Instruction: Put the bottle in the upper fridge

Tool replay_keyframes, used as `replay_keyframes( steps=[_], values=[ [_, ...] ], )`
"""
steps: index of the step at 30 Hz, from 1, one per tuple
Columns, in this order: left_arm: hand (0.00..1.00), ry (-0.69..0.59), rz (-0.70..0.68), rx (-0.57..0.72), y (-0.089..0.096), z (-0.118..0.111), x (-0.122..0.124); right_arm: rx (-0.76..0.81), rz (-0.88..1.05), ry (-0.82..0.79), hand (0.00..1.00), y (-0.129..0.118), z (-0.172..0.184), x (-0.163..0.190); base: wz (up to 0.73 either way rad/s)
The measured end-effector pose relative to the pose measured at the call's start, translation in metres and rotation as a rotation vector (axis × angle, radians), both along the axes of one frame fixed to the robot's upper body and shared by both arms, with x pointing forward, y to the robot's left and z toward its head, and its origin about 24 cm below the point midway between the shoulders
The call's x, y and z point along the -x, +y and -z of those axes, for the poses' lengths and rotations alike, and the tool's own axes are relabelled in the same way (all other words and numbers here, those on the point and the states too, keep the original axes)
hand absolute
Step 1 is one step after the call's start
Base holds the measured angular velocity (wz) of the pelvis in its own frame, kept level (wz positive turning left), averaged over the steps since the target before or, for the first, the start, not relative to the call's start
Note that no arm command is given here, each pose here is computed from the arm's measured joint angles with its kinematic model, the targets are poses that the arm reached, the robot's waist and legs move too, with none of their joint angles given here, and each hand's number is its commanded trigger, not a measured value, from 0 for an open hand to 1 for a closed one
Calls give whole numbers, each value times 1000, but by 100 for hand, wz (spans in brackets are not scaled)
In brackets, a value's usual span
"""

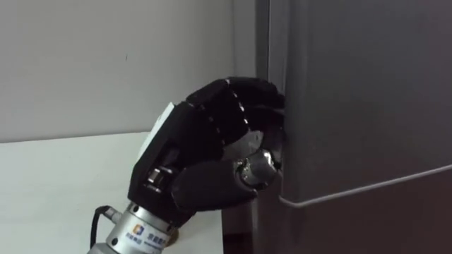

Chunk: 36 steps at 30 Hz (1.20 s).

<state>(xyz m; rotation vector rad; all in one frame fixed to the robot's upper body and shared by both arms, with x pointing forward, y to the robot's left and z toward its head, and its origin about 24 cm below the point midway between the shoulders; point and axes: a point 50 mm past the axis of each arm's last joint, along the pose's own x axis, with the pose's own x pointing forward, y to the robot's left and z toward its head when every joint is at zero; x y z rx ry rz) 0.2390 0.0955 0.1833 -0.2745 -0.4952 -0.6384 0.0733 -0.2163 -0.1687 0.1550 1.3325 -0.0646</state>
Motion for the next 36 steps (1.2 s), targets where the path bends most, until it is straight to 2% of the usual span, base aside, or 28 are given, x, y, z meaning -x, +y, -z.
replay_keyframes(
  steps=[1,2,3,4,36],
  values=[
    [57,-2,24,-8,-4,1,1,0,0,0,0,0,0,0,0],
    [45,-8,40,-14,-5,1,2,0,0,0,0,0,0,0,0],
    [29,-11,50,-16,-6,1,2,0,0,0,0,0,0,0,0],
    [0,-17,66,-22,-7,1,3,0,0,0,0,0,0,0,0],
    [0,-22,74,-45,-7,2,3,-26,-7,-5,0,0,0,1,0]
  ],
)
